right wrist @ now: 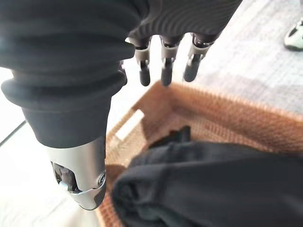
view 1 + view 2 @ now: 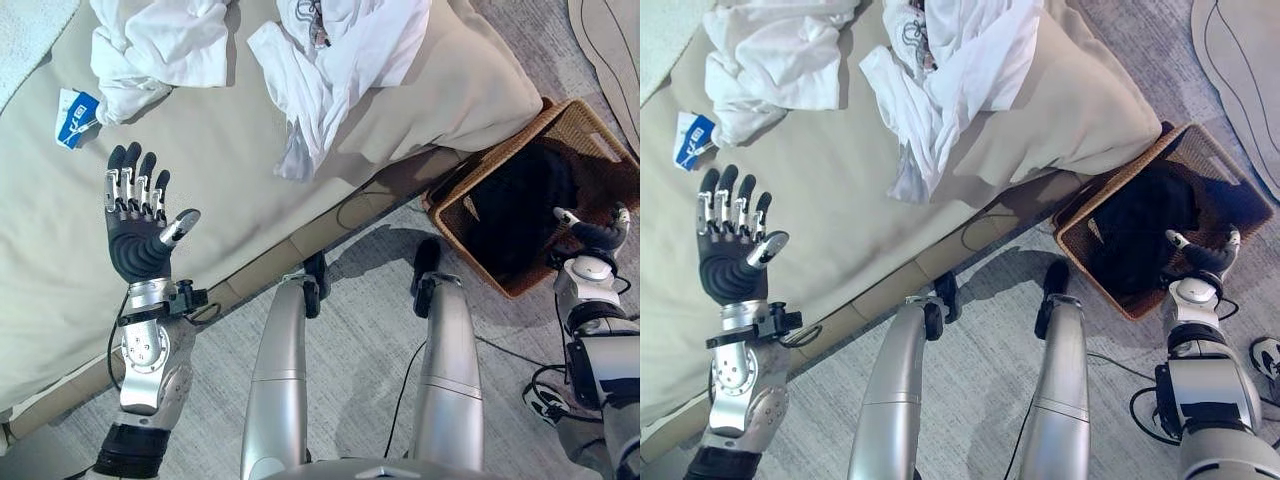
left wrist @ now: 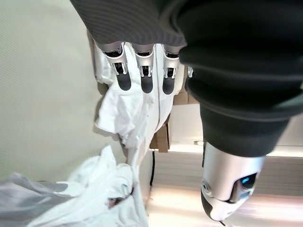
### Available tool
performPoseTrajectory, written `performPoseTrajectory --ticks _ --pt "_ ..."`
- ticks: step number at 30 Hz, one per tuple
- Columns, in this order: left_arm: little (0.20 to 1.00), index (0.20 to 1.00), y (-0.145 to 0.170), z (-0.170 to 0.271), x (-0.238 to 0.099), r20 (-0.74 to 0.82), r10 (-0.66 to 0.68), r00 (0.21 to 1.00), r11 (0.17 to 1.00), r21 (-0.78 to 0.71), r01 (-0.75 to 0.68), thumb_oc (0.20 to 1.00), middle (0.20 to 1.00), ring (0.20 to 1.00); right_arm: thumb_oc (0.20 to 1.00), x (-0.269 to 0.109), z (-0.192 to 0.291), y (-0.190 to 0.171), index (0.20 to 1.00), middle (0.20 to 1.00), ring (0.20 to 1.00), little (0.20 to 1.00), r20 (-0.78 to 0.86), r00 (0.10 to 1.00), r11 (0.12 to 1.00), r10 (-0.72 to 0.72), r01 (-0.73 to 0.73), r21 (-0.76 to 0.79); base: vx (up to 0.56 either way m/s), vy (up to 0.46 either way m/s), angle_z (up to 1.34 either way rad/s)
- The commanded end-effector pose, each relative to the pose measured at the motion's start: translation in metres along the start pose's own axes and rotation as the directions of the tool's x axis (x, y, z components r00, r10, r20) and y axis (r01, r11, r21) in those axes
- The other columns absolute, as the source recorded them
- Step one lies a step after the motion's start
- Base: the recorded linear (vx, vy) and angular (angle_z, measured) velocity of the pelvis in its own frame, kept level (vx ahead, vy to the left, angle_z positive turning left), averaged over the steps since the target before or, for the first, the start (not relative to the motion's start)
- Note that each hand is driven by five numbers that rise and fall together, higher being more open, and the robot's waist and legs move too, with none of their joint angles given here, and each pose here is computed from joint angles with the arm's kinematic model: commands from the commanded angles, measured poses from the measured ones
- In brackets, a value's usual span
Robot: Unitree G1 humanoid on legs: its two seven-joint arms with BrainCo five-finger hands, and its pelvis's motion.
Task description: Pick up clothes into the bucket
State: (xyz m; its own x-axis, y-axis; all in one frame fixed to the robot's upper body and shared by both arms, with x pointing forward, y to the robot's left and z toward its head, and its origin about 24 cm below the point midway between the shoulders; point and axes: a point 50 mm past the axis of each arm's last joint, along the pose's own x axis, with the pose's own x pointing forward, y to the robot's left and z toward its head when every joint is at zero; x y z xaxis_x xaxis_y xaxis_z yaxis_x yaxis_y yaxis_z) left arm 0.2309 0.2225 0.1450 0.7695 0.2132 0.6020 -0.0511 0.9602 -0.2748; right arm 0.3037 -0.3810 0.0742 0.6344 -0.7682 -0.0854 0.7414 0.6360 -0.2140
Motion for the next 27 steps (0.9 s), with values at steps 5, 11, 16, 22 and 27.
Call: performPoseTrajectory --ticks 5,11,16,22,27 --pt "1.0 1.0 0.01 -0.009 0.0 -0.027 0.009 1.0 0.999 0.053 -0.007 1.0 1.0 1.0 1.0 -0.002 -0.025 -0.031 1.0 1.0 1.0 1.0 -0.032 0.999 0.998 -0.034 0.032 -0.055 0.0 0.001 0.01" --pt "1.0 1.0 0.016 -0.016 0.012 -0.004 0.02 1.0 0.964 0.265 -0.018 1.0 1.0 1.0 1.0 -0.026 -0.023 0.003 1.0 1.0 1.0 1.0 0.124 0.99 0.993 0.069 -0.08 0.086 -0.01 0.033 0.01" --pt "1.0 1.0 0.014 -0.011 0.043 0.099 -0.032 0.995 0.85 0.526 -0.025 1.0 1.0 1.0 1.0 -0.063 -0.028 0.028 1.0 1.0 1.0 1.0 0.237 0.95 0.956 0.201 -0.243 0.165 0.05 0.046 -0.02" --pt "1.0 1.0 0.032 -0.005 0.084 0.178 -0.019 0.984 0.58 0.803 -0.135 1.0 1.0 1.0 1.0 -0.097 -0.023 0.057 1.0 1.0 1.0 1.0 0.326 0.867 0.877 0.375 -0.446 0.176 0.01 0.034 0.0" --pt "1.0 1.0 0.047 0.009 0.111 0.217 -0.041 0.975 0.37 0.91 -0.187 1.0 1.0 1.0 1.0 -0.118 -0.012 0.073 1.0 1.0 1.0 1.0 0.397 0.766 0.808 0.505 -0.582 0.095 -0.02 0.042 -0.1"
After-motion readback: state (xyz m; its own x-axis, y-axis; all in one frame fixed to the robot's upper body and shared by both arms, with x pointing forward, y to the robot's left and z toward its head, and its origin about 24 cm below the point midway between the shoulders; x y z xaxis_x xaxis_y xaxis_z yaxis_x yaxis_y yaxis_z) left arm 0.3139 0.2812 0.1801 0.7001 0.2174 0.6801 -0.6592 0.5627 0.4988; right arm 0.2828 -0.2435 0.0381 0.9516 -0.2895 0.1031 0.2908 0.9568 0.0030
